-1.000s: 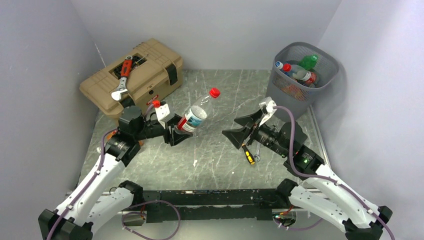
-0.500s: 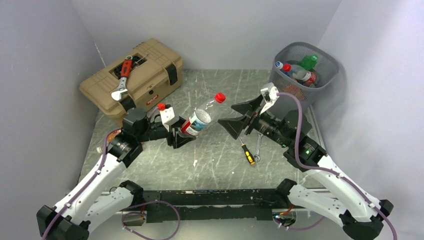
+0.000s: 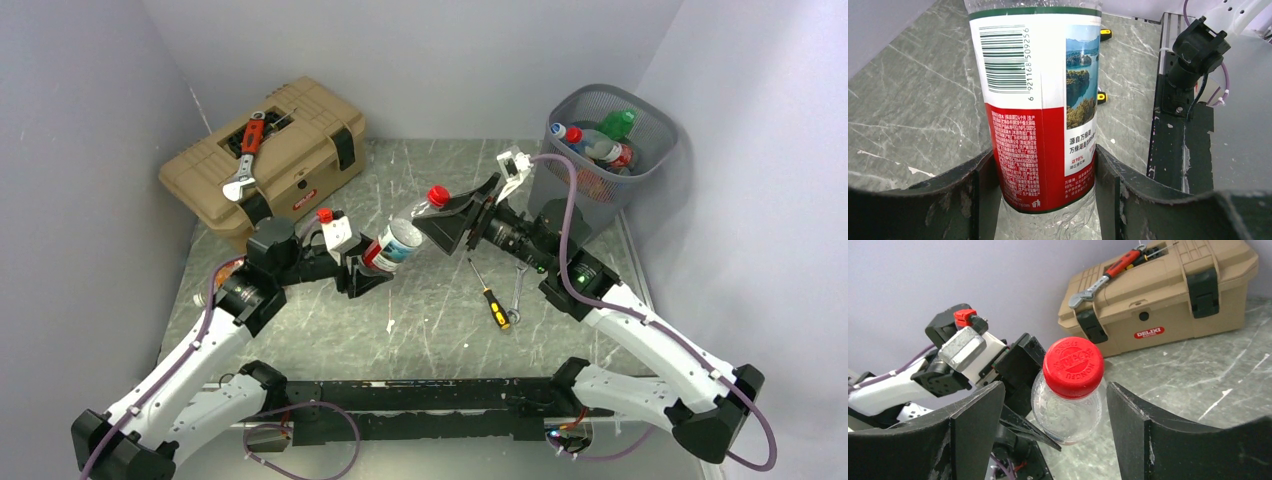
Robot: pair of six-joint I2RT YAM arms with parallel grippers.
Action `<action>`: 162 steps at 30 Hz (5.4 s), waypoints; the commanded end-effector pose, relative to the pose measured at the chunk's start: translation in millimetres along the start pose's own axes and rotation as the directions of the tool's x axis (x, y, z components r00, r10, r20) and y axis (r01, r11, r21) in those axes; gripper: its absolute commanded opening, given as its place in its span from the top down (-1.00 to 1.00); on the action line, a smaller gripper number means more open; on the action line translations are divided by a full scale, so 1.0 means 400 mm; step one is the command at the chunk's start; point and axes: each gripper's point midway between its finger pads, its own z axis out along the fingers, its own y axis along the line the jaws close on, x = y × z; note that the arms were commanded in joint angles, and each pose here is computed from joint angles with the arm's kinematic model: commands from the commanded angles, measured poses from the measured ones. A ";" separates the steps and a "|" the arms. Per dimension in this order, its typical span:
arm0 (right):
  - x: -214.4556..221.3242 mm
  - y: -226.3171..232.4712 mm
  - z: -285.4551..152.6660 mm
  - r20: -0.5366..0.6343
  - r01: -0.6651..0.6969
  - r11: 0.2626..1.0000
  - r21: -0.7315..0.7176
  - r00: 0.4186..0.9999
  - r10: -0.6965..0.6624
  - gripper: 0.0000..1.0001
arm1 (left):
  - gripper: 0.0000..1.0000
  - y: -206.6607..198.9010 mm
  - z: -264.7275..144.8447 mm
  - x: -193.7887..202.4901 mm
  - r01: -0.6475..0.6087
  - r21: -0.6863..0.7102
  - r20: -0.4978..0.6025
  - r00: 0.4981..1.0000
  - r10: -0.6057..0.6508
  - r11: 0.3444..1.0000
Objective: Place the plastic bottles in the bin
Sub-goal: Pick up the plastic bottle from the corner of the board, then place the plastic bottle in the trash bin, then pick up the plastic bottle at the center of the board.
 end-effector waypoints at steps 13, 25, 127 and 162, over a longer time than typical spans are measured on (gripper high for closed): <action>-0.073 0.001 0.032 0.148 -0.086 0.996 -0.017 0.985 0.088 -0.29 | 1.00 -0.005 -0.004 -0.013 -0.048 -0.007 0.017 0.999 0.048 0.999; -0.052 -0.057 0.038 0.138 -0.051 0.995 0.087 0.990 0.039 -0.51 | 1.00 -0.006 -0.002 -0.013 -0.049 -0.004 0.016 0.999 0.050 0.999; -0.589 -0.934 -0.450 -0.024 0.089 0.085 0.992 0.815 -0.579 -0.57 | -0.98 0.244 -0.178 -0.034 0.132 -0.688 0.097 0.991 -0.090 0.714; -0.415 -0.335 -0.209 0.374 0.063 0.840 0.539 0.876 -0.305 -0.85 | -0.98 0.366 -0.365 0.055 0.110 -0.968 0.060 0.974 -0.218 0.224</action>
